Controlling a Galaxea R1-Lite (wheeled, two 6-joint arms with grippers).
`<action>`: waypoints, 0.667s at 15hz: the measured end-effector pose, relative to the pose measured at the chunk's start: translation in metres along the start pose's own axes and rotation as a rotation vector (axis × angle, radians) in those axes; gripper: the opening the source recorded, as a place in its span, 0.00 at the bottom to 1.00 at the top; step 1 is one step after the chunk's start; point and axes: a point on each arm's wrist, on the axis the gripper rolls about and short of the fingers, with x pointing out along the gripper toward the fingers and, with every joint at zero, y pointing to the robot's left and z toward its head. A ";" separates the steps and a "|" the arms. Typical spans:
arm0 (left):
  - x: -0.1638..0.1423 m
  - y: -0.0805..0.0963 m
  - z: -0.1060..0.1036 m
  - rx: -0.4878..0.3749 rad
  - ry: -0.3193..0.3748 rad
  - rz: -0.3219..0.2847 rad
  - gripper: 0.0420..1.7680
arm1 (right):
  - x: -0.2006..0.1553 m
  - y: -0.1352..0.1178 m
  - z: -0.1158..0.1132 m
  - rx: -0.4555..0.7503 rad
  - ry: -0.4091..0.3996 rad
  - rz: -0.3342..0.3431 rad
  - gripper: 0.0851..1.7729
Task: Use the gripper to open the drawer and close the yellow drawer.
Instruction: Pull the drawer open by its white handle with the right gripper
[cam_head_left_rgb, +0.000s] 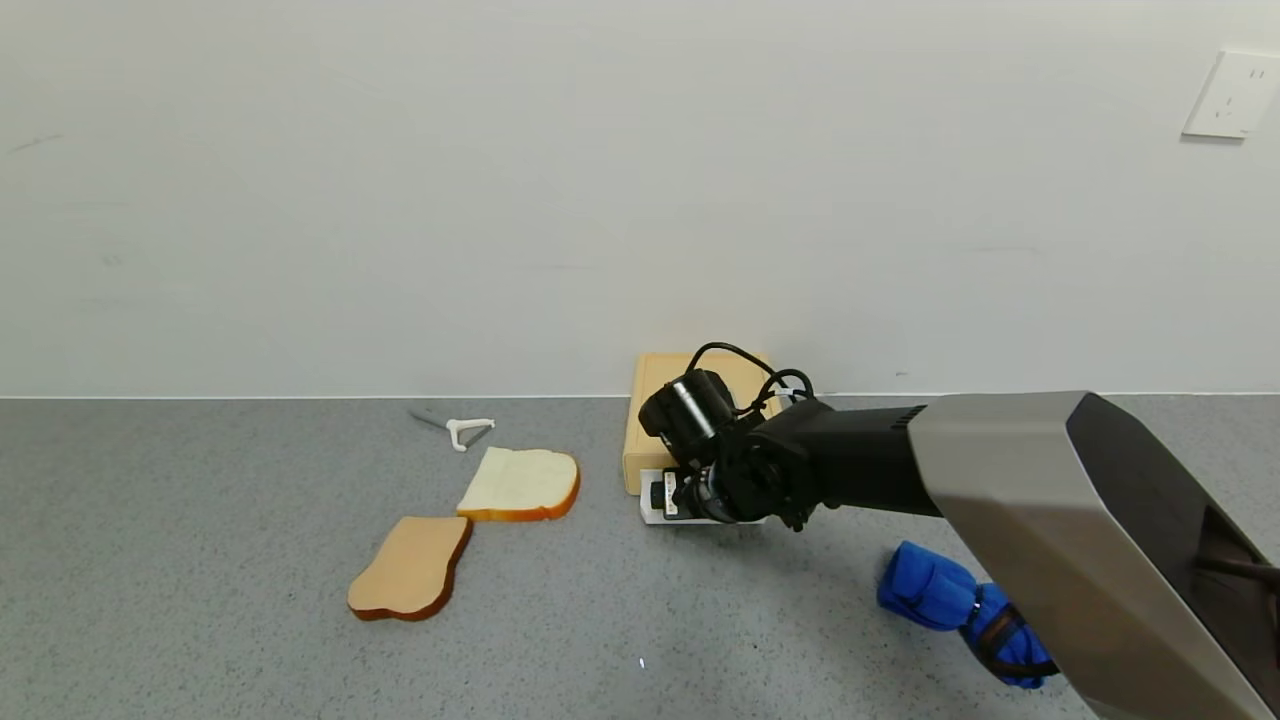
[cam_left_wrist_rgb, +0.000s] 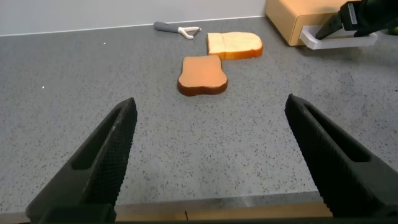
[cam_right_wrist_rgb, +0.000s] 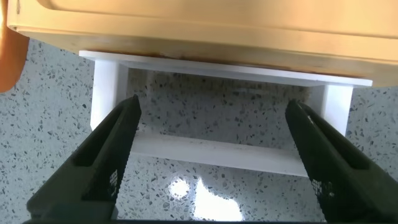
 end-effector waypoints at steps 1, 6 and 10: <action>0.000 0.000 0.000 0.000 0.000 0.000 0.97 | 0.000 0.000 -0.002 -0.005 0.012 0.000 0.96; 0.000 0.000 0.000 0.000 0.000 0.000 0.97 | -0.005 0.001 -0.007 -0.009 0.071 0.001 0.96; 0.000 0.000 0.000 0.000 0.000 0.000 0.97 | -0.011 0.000 -0.010 0.009 0.143 0.034 0.96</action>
